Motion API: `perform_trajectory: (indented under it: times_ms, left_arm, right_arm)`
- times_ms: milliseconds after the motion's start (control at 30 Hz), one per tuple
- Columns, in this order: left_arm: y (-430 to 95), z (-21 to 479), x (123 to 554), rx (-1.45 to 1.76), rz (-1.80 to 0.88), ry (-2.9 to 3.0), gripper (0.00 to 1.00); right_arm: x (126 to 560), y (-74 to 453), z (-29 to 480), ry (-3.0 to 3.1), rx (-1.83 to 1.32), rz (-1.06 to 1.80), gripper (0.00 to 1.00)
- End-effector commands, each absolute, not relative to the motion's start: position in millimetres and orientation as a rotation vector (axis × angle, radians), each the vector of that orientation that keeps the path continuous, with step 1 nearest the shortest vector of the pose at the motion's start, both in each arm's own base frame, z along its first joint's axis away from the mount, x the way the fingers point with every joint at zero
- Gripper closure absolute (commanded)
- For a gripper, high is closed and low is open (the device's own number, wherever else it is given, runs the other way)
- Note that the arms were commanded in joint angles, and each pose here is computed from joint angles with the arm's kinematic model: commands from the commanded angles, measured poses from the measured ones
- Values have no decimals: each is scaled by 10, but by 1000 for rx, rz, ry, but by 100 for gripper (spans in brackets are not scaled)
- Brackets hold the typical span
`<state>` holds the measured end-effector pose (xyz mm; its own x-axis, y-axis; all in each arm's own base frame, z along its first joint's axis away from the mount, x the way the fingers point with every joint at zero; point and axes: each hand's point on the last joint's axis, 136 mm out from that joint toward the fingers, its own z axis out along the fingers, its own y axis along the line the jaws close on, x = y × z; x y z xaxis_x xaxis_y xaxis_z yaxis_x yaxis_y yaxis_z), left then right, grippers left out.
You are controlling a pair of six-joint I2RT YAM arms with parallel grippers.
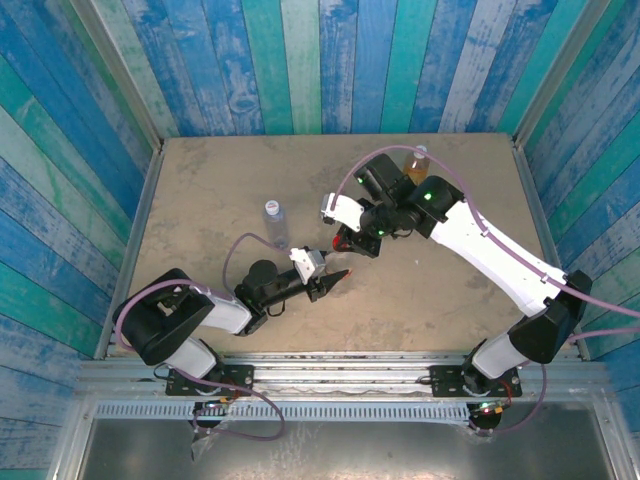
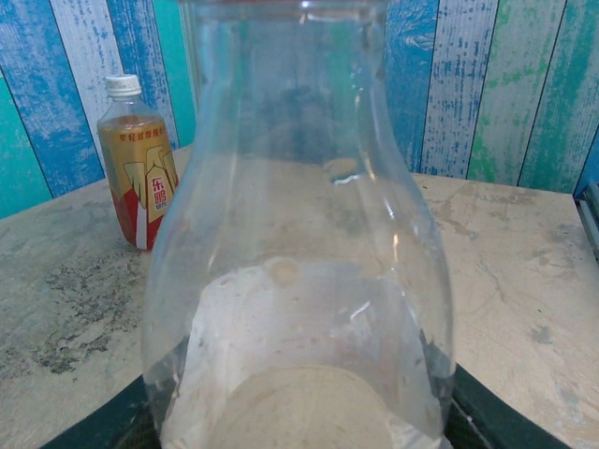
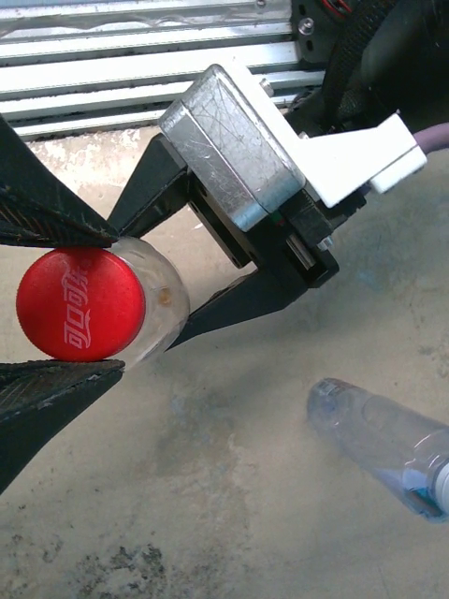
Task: Screw on the bottle caps
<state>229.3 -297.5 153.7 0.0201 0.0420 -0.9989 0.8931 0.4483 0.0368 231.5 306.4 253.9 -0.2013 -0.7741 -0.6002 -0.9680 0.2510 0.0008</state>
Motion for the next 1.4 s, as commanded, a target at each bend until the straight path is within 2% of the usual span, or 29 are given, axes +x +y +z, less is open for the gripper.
perform_trajectory:
  times_ms: [0, 233, 600, 800, 967, 1167, 1367]
  left_arm:
    - [-2847, 800, 2205, 966, -799, 1691, 46]
    - [-2888, 814, 2206, 967, -825, 1692, 47]
    - [-2935, 833, 2207, 976, -850, 1683, 47]
    - [-2939, 824, 2205, 974, -853, 1688, 47]
    - [-2950, 824, 2207, 977, -856, 1688, 47]
    - [-2937, 810, 2197, 983, -852, 1692, 47]
    - [-2909, 807, 2187, 984, -839, 1694, 46]
  right_arm:
    - [2288, 2987, 2474, 2207, -1443, 515, 70]
    - [2298, 2932, 2381, 2365, -1149, 475, 72]
    - [2154, 2917, 2268, 2507, -936, 303, 73]
    - [2219, 2905, 2146, 2605, -641, 250, 74]
    - [2252, 2875, 2182, 2576, -596, 151, 74]
    - [2286, 2939, 2363, 2518, -662, 178, 64]
    - [2310, 2996, 2594, 2421, -729, 231, 45]
